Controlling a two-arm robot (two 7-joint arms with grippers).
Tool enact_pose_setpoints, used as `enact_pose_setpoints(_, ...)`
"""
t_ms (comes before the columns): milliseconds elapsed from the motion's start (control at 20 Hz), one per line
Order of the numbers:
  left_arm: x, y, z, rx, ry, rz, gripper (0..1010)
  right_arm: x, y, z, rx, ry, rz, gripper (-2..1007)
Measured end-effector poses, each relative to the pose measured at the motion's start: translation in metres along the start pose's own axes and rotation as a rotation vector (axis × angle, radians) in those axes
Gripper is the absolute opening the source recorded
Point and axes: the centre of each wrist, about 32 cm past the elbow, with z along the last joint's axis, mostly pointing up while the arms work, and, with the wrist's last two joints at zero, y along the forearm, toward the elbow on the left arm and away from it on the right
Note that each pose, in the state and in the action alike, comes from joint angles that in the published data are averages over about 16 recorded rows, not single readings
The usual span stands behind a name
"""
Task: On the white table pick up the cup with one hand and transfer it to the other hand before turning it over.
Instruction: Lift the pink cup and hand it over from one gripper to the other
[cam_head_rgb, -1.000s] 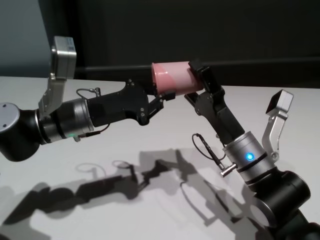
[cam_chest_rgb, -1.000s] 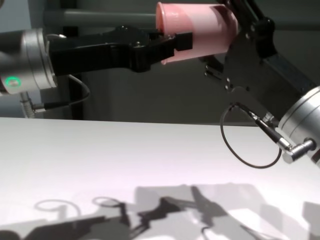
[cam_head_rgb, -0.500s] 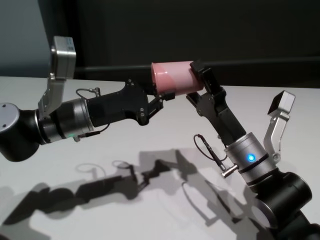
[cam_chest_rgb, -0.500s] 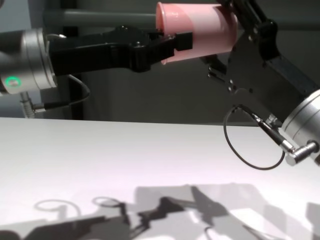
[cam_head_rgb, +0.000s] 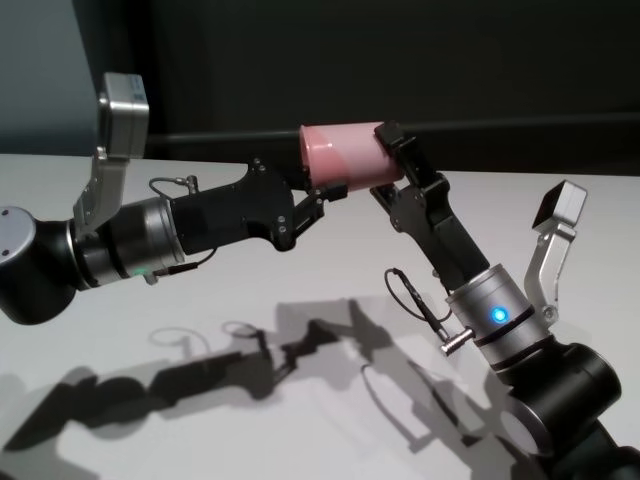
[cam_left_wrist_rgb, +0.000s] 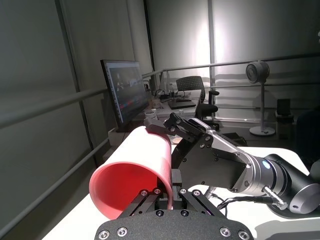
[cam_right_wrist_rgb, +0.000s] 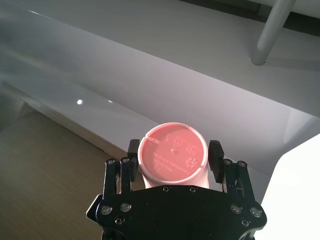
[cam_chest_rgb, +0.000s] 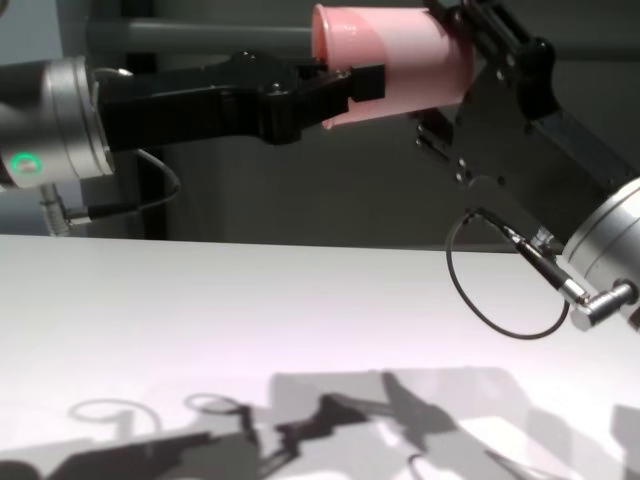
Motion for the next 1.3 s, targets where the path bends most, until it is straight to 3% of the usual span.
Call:
enact_pose_setpoints(450, 0.0000, 0.0000, 0.0000, 0.000, 0.000, 0.000, 51, -0.0001, 0.0000, -0.0001, 0.000, 0.002, 0.000, 769)
enact_pose_setpoints(950, 0.0000, 0.0000, 0.0000, 0.000, 0.000, 0.000, 58, -0.0002, 0.0001, -0.0001, 0.000, 0.003, 0.000, 760)
enact_pose_setpoints(1300, 0.0000, 0.0000, 0.0000, 0.000, 0.000, 0.000, 144, -0.0002, 0.0002, -0.0001, 0.000, 0.003, 0.000, 760)
